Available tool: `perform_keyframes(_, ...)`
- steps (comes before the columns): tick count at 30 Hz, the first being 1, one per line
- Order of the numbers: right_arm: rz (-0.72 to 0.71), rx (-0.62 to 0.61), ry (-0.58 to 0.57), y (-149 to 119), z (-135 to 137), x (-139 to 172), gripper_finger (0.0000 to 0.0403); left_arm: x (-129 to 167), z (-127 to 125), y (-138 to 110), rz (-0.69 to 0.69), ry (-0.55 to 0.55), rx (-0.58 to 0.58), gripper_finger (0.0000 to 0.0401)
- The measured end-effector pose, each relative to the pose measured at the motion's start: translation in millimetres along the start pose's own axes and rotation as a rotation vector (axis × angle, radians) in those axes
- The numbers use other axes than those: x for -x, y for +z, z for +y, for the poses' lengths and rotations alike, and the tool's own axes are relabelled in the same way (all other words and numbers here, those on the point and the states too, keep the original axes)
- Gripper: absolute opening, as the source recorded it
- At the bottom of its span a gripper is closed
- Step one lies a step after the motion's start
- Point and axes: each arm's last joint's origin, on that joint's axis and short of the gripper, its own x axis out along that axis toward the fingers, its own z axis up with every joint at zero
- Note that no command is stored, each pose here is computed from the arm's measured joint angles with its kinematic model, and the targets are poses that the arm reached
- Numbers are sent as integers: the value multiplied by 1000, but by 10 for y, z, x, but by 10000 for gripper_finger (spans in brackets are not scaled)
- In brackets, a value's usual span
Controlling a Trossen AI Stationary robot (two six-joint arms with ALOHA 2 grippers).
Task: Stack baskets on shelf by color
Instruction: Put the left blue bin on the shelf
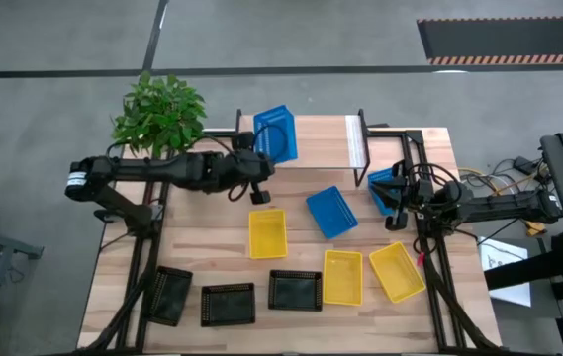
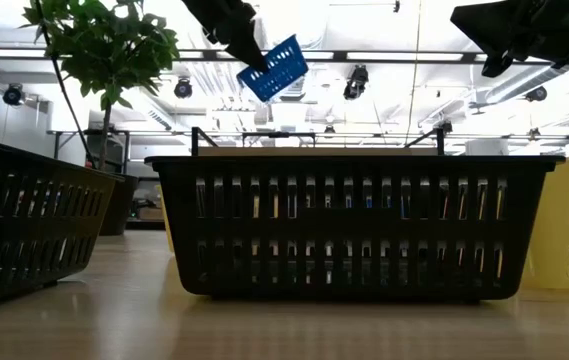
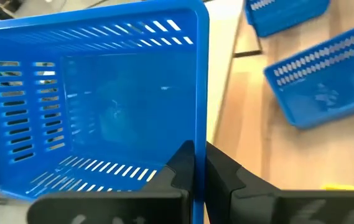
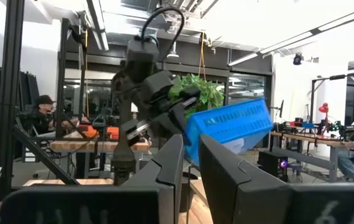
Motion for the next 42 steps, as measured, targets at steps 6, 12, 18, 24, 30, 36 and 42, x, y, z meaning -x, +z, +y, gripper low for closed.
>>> perform_keyframes(6,3,1,1,-3,1,0,43,-106,110,-80,18,-17,13,0)
perform_keyframes(12,7,1,1,-7,1,-1,43,-230,151,-249,77,-13,15,0)
perform_keyframes(18,7,2,1,-7,1,-1,43,-305,111,-380,114,-15,7,0)
perform_keyframes(24,7,2,1,-7,1,-1,43,-345,84,-419,105,-11,10,0)
perform_keyframes(30,7,2,2,-8,1,-1,43,-409,56,-447,125,-15,0,0)
perform_keyframes(36,7,2,1,-7,1,-1,43,-441,42,-458,135,-18,-24,0)
perform_keyframes(42,8,2,2,-8,1,-1,43,-442,42,-459,135,-18,-23,0)
